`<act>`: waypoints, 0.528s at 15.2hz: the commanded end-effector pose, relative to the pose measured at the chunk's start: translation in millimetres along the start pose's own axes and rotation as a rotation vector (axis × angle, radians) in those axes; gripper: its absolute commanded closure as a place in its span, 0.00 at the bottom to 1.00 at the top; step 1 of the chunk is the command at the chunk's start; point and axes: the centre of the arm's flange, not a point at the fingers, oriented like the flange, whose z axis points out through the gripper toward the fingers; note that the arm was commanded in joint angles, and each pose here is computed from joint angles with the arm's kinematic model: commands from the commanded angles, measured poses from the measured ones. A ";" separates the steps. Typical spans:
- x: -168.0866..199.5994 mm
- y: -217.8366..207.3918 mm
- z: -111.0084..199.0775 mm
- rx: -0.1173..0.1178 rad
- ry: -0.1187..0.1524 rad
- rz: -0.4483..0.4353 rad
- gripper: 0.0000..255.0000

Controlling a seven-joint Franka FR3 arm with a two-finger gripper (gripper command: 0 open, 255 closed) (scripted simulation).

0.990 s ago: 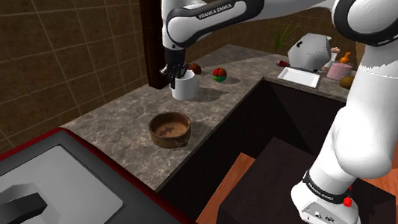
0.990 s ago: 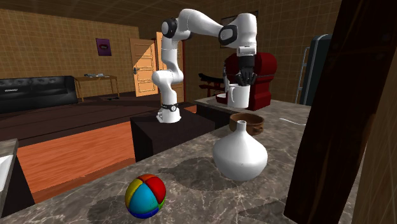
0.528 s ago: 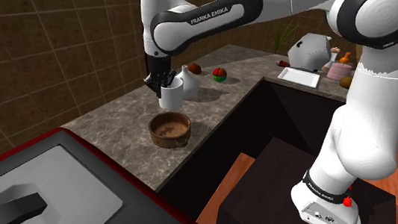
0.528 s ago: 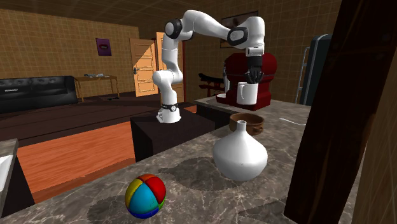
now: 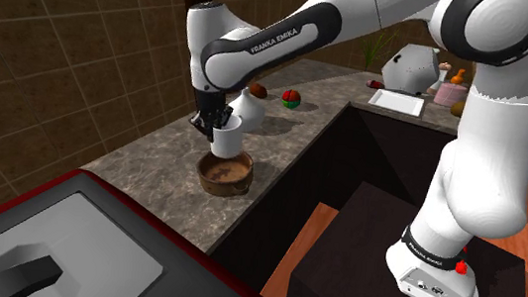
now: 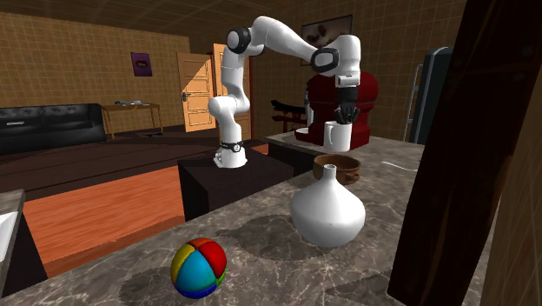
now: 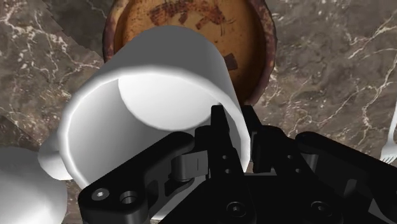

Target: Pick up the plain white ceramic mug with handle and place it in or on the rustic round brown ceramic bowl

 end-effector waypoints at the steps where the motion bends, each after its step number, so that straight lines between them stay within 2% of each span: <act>1: -0.2 -0.5 10.4 0.000 0.001 0.000 1.00; 8: -4.3 -1.2 47.1 0.000 0.001 0.000 1.00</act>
